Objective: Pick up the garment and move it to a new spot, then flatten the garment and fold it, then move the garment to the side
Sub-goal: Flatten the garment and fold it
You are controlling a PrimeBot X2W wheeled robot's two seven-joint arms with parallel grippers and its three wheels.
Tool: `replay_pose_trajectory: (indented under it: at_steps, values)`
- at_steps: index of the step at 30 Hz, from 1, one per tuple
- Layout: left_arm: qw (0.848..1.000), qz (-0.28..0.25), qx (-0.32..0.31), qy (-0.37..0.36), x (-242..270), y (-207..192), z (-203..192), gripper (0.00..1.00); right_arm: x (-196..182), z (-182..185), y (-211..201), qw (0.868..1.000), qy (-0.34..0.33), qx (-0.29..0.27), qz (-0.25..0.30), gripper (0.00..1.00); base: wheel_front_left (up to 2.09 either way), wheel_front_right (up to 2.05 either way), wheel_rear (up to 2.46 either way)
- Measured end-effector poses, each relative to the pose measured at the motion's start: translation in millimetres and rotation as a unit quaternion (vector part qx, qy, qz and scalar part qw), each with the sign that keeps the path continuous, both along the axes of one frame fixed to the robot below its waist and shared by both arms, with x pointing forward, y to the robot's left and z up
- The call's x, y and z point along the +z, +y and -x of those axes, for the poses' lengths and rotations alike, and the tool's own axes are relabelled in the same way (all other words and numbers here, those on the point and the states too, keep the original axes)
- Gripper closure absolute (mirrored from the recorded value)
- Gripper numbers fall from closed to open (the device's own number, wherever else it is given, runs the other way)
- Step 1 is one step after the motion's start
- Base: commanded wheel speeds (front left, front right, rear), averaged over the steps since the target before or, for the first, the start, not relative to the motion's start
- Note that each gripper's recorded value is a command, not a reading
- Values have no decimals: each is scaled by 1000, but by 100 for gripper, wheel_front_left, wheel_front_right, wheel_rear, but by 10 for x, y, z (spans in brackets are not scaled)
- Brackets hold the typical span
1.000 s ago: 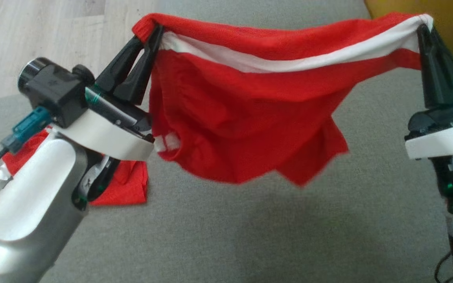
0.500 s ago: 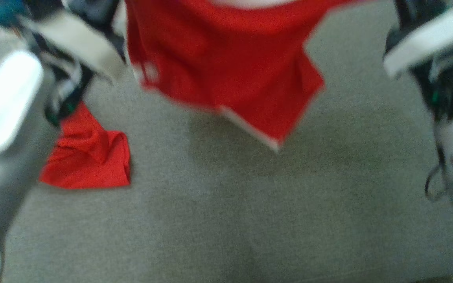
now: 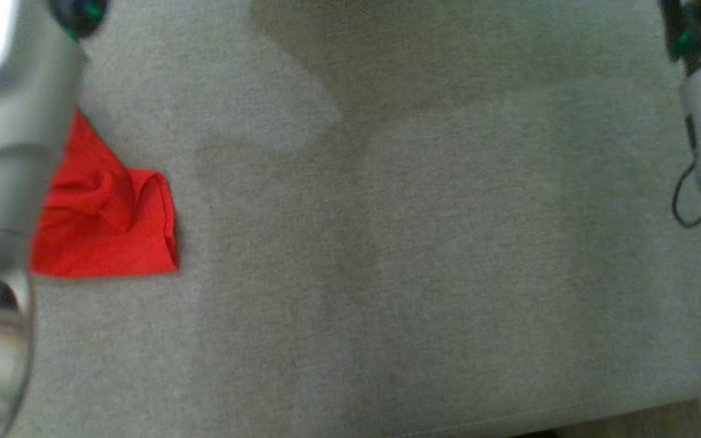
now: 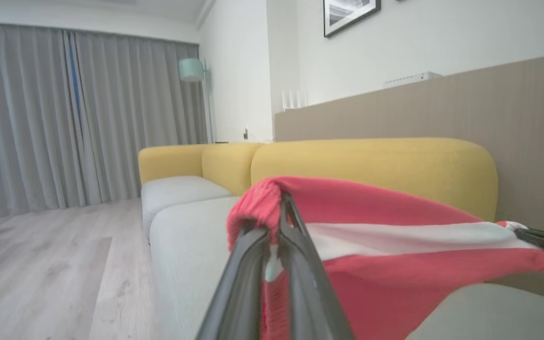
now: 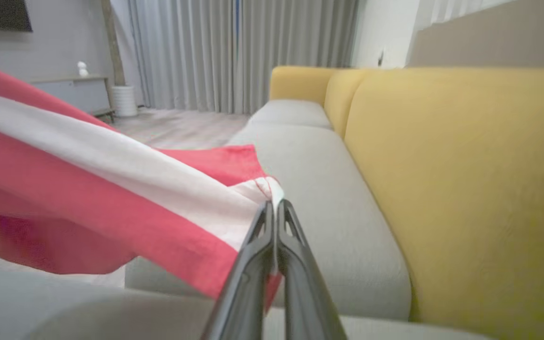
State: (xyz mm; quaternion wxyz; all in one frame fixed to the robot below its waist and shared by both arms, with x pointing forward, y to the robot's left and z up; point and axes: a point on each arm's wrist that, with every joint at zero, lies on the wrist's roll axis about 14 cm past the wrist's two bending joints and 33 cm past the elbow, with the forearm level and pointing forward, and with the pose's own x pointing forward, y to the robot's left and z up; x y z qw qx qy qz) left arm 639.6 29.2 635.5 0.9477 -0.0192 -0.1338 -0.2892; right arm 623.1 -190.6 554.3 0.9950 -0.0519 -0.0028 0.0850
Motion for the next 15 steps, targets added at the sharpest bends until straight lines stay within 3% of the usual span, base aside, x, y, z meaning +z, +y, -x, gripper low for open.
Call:
replay_pose_trajectory:
  at_steps: [7,15]
  values:
    - [990,-57,-56,116,-1176,-215,520,100,-926,313,232,993,110,36,-12,100,0,0,0]
    - [967,-112,-88,210,-1836,-50,1294,100,-1134,722,28,978,203,44,7,100,0,0,0]
